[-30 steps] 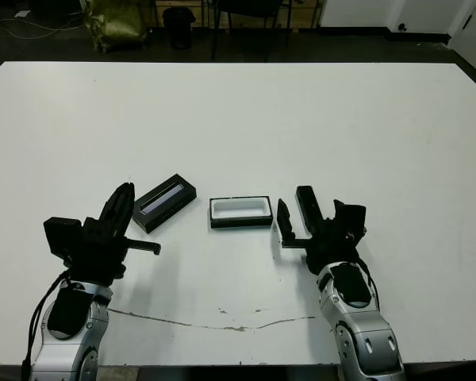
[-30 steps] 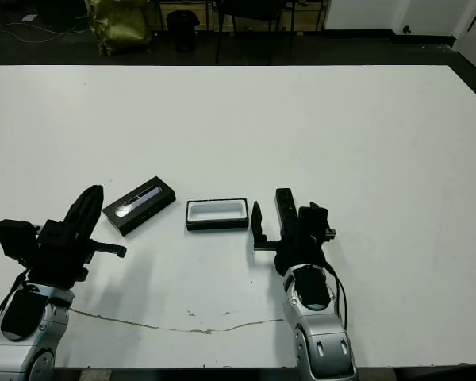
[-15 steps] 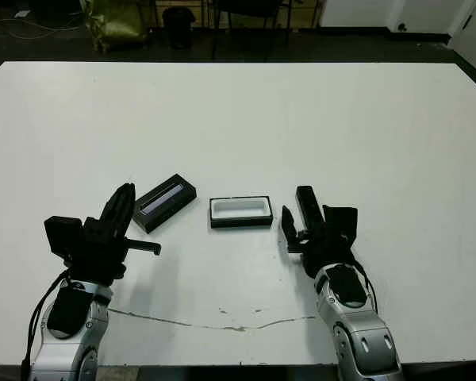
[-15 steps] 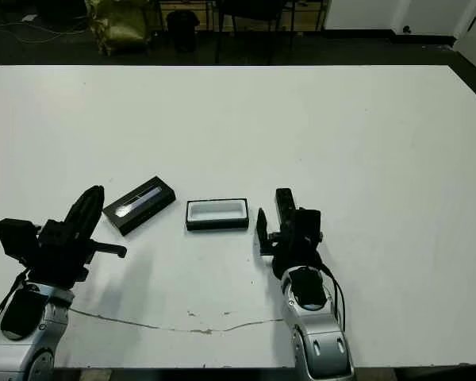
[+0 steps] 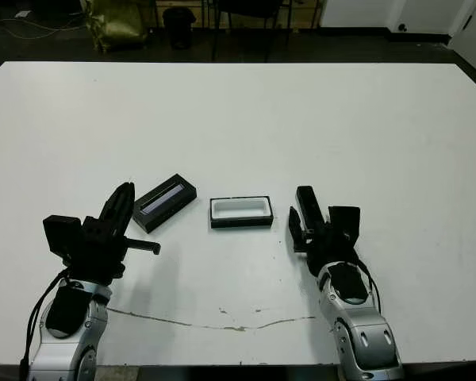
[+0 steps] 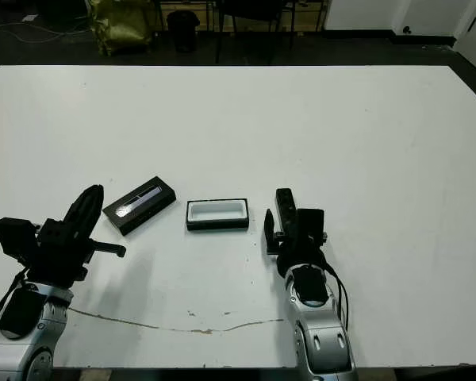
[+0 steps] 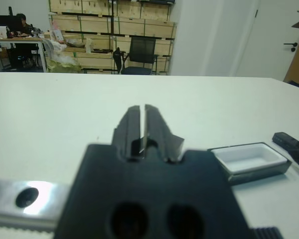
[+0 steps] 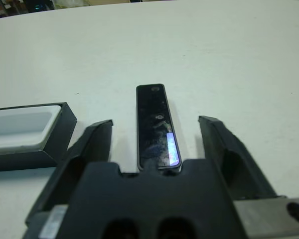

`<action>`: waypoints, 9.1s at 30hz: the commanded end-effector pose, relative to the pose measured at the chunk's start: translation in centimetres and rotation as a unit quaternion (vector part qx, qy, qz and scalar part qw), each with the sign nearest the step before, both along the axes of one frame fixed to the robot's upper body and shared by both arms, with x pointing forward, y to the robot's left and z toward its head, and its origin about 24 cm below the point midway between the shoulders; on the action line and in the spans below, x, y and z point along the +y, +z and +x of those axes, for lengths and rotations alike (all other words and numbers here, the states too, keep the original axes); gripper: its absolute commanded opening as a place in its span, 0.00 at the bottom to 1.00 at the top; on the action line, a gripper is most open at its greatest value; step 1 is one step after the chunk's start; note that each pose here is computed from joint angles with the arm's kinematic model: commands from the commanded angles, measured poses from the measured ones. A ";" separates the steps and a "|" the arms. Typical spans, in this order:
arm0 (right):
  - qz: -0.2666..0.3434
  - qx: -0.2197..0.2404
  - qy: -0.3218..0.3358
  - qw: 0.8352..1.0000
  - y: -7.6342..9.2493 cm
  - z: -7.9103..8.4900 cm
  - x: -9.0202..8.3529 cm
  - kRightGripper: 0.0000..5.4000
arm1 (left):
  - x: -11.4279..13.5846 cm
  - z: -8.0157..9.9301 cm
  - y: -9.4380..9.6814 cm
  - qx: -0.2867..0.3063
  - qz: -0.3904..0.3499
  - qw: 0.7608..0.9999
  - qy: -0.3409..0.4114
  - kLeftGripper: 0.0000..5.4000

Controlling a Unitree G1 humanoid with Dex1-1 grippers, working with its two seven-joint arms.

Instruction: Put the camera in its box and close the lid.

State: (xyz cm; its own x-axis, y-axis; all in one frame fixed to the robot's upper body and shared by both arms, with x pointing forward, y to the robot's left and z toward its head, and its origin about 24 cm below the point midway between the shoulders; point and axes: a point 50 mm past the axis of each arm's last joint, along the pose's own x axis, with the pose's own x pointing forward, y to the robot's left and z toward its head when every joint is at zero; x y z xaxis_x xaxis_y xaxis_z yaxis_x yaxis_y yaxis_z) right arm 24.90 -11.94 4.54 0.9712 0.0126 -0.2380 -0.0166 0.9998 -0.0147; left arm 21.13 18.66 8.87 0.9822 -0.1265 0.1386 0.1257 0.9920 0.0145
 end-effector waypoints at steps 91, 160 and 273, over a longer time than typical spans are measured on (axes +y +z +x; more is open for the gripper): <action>-0.065 0.056 0.674 0.734 9.4 11.2 -0.1 0.16 | 0.3 -0.6 -0.3 0.022 0.005 1.000 0.011 0.00; -0.139 0.148 0.683 0.702 5.4 10.8 2.4 0.16 | 0.0 -0.7 -0.6 0.024 0.000 1.000 0.006 0.00; 0.049 -0.121 0.230 0.964 7.0 3.2 -8.8 0.00 | 8.5 2.9 4.3 0.003 0.191 0.947 -0.257 0.42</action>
